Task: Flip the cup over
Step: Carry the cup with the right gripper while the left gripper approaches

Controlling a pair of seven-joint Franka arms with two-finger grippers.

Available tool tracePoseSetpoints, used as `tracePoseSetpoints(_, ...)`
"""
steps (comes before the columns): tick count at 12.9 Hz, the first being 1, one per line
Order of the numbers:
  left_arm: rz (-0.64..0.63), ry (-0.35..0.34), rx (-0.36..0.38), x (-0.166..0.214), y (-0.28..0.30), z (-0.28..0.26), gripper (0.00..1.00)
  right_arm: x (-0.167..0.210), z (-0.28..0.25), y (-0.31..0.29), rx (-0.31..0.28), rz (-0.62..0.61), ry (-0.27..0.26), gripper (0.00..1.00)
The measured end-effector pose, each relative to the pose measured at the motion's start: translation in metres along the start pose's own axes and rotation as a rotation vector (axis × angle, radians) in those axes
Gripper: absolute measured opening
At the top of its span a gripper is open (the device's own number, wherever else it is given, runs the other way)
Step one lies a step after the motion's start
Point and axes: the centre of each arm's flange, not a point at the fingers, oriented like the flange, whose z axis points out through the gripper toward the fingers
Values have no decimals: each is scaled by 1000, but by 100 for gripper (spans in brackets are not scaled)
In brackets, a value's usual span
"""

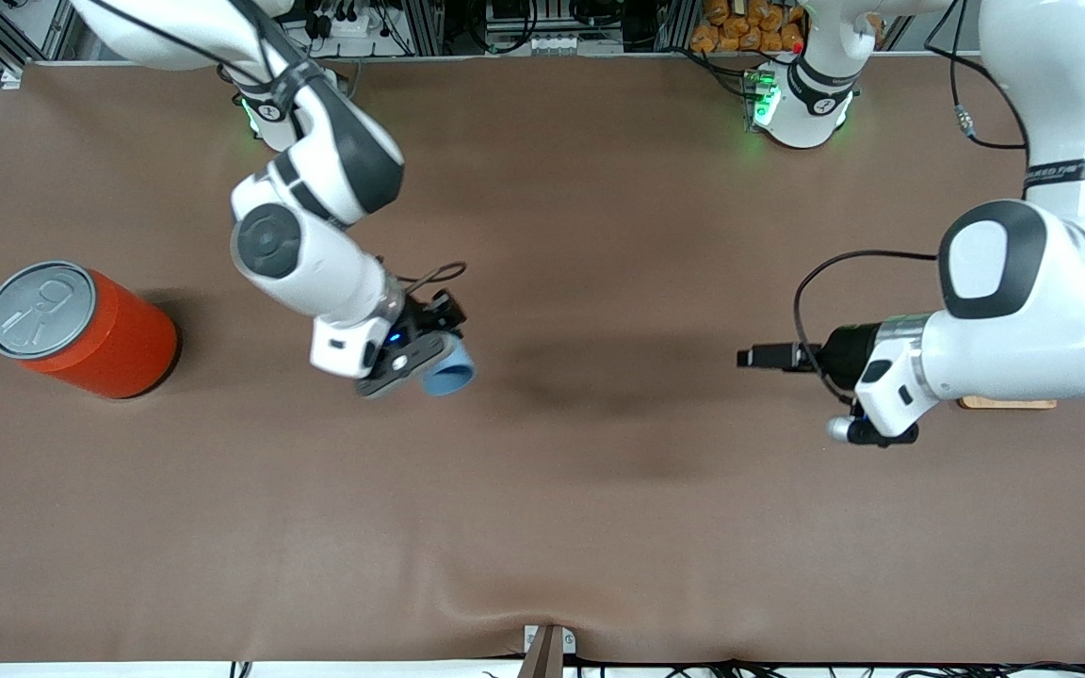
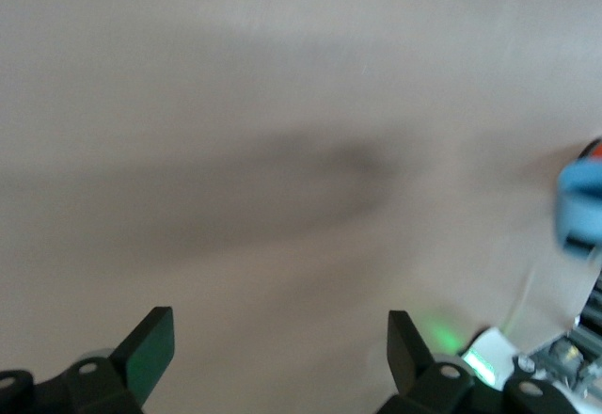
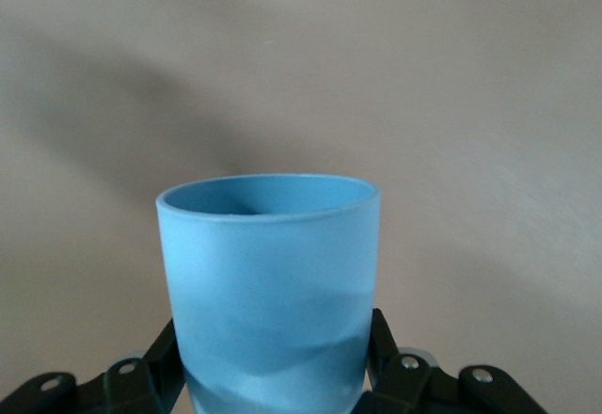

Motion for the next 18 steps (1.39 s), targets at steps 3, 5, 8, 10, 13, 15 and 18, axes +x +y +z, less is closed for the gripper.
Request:
tracePoseSetpoints(3,-19,7,-94,5,26,22,100,5,23,-46,-95,-233,-23,77)
tracePoseSetpoints(5,6,-36,-99,-1,52,59,100,7,47,-85,-149,-375,-39,77)
tracePoseSetpoints(8,-9,-123,-112,0,60,123,100,2,97,-138,-245,-574,-74,77)
tracePoseSetpoints(10,-10,-159,-170,11,42,152,100,-10,137,-176,-279,-691,-104,77)
tracePoseSetpoints(13,-38,-158,-303,33,-2,158,100,-22,174,-220,-312,-811,-118,77)
tracePoseSetpoints(15,-86,-132,-392,49,-35,149,100,-28,193,-240,-322,-855,-123,77)
tracePoseSetpoints(18,-119,-116,-449,59,-76,133,100,-35,222,-250,-355,-892,-133,77)
